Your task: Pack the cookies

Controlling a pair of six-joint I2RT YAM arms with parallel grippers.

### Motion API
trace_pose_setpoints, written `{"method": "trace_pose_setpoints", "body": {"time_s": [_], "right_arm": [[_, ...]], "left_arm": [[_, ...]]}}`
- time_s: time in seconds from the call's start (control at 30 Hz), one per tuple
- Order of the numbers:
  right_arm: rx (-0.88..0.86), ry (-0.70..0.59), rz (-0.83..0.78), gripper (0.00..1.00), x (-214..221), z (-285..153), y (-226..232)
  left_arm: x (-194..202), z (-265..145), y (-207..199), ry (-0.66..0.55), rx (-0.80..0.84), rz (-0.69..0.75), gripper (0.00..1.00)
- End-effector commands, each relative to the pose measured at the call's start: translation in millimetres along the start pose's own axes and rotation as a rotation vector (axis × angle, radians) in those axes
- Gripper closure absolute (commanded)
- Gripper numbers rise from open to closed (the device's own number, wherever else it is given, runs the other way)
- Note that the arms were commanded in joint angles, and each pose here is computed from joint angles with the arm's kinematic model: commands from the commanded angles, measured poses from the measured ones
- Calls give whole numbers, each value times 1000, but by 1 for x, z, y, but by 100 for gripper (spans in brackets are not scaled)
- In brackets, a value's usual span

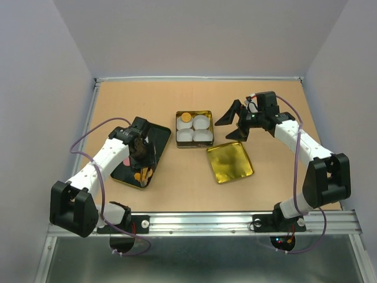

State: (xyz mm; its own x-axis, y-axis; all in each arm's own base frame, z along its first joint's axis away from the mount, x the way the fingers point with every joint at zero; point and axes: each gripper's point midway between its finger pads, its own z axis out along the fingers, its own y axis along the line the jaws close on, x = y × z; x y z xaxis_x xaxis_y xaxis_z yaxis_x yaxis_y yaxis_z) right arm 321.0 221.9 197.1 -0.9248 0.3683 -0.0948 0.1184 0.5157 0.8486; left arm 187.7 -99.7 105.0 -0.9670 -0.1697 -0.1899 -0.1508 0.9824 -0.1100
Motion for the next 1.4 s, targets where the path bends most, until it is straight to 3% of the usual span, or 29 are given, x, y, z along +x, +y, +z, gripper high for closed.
{"method": "trace_pose_setpoints", "body": {"time_s": [0.0,0.33,0.83,1.37], "right_arm": [[-30,11,-44,0,-1,-4,9],[-29,20,-57,0,3,-6,6],[-11,17,-61,0,10,-8,-3],[-3,14,-56,0,18,-12,-8]], "left_arm": [[3,1,-15,5,86,-6,42],[-11,-8,-34,-12,108,-3,42],[-4,-12,5,-14,-82,12,42],[2,-3,-11,36,7,44,44]]}}
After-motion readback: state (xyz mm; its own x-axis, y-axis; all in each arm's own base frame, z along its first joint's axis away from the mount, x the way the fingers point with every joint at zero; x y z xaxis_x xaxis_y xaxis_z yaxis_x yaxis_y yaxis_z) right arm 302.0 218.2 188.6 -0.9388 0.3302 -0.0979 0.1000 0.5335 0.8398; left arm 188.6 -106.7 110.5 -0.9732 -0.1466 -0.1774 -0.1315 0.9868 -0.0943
